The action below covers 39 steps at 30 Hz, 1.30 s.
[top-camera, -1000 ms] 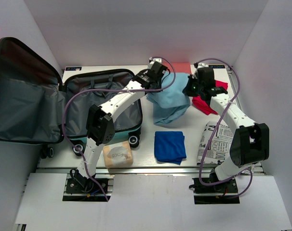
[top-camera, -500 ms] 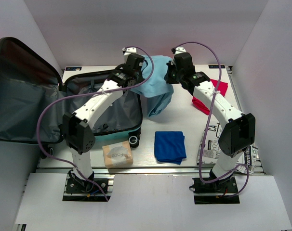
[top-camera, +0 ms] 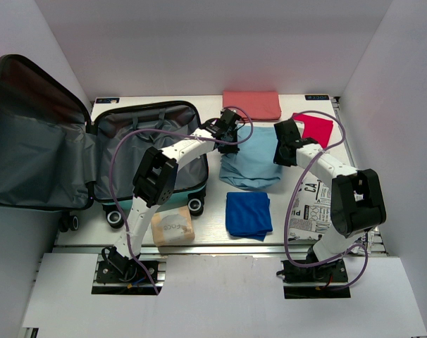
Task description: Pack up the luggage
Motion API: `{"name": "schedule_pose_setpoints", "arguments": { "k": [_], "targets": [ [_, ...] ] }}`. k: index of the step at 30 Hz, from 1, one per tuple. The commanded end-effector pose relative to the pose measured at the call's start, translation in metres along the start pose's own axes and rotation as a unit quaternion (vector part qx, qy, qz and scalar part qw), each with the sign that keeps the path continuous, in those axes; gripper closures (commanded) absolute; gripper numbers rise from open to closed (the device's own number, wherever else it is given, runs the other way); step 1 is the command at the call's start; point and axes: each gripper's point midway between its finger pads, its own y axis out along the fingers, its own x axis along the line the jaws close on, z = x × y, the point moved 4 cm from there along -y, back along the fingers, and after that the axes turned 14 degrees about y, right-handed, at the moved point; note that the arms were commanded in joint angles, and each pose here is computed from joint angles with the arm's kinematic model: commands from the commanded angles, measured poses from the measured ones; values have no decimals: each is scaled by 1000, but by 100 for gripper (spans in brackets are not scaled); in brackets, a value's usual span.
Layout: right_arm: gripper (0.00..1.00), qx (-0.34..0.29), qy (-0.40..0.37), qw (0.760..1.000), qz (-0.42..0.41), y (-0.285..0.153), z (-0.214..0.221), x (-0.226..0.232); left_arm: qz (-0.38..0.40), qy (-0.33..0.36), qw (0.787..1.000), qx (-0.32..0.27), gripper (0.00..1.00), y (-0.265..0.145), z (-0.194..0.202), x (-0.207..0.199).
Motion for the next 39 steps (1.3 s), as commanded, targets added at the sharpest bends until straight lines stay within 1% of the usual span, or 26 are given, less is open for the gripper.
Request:
{"name": "schedule_pose_setpoints", "arguments": {
  "k": [1, 3, 6, 7, 10, 11, 12, 15, 16, 17, 19, 22, 24, 25, 27, 29, 30, 32, 34, 35, 36, 38, 39],
  "targets": [
    [100, -36, 38, 998, -17, -8, -16, -7, 14, -11, 999, -31, 65, -16, -25, -6],
    [100, -25, 41, 998, -31, -3, -14, -8, -8, -2, 1000, -17, 49, -5, -16, 1],
    [100, -12, 39, 998, -37, 2, -9, -12, -47, 22, 999, -14, 36, -5, -16, 13],
    [100, -11, 42, 998, -36, 4, -9, -14, -59, 28, 998, -9, 23, -4, -14, 17],
    [100, -8, 44, 998, -41, 6, -9, -15, -62, 45, 997, 7, 3, 1, -5, 20],
    [100, -3, 45, 998, -49, 6, -8, -13, -50, 53, 997, 12, 2, 3, -2, 18],
    [100, 0, 45, 998, -53, 6, -8, -12, -20, 55, 998, 27, 2, 10, 7, 11],
    [100, 6, 43, 997, -63, 7, -7, -11, 16, 60, 996, 56, 2, 25, 27, 4],
    [100, 6, 42, 997, -64, 8, -6, -10, 49, 62, 995, 63, 2, 26, 32, -8],
    [100, 8, 41, 997, -63, 9, -4, -11, 57, 64, 994, 72, 2, 29, 40, -9],
    [100, 13, 38, 997, -60, 11, -1, -12, 81, 67, 992, 72, 2, 29, 45, -18],
    [100, 21, 40, 997, -56, 14, 5, -15, 88, 71, 990, 88, 2, 29, 59, -21],
    [100, 24, 41, 997, -57, 15, 6, -16, 90, 75, 989, 95, 4, 31, 64, -20],
    [100, 26, 42, 997, -56, 15, 7, -16, 98, 79, 987, 100, 6, 31, 69, -26],
    [100, 26, 43, 997, -59, 16, 8, -16, 113, 78, 985, 108, 19, 32, 76, -33],
    [100, 30, 43, 997, -61, 17, 10, -15, 140, 81, 980, 116, 36, 30, 86, -47],
    [100, 31, 43, 997, -60, 17, 10, -15, 148, 81, 979, 114, 46, 31, 85, -50],
    [100, 29, 44, 997, -62, 17, 10, -15, 164, 88, 976, 116, 55, 33, 88, -58],
    [100, 28, 43, 997, -64, 16, 10, -15, 170, 87, 975, 115, 67, 33, 86, -61],
    [100, 27, 42, 997, -66, 16, 10, -14, 174, 88, 973, 120, 78, 33, 90, -66],
    [100, 27, 44, 996, -67, 17, 9, -15, 174, 85, 974, 119, 100, 34, 89, -66],
    [100, 29, 43, 996, -71, 16, 9, -13, 174, 82, 974, 118, 100, 33, 88, -67],
    [100, 29, 44, 996, -72, 16, 9, -13, 175, 84, 976, 103, 100, 27, 78, -69]
  ]
}}
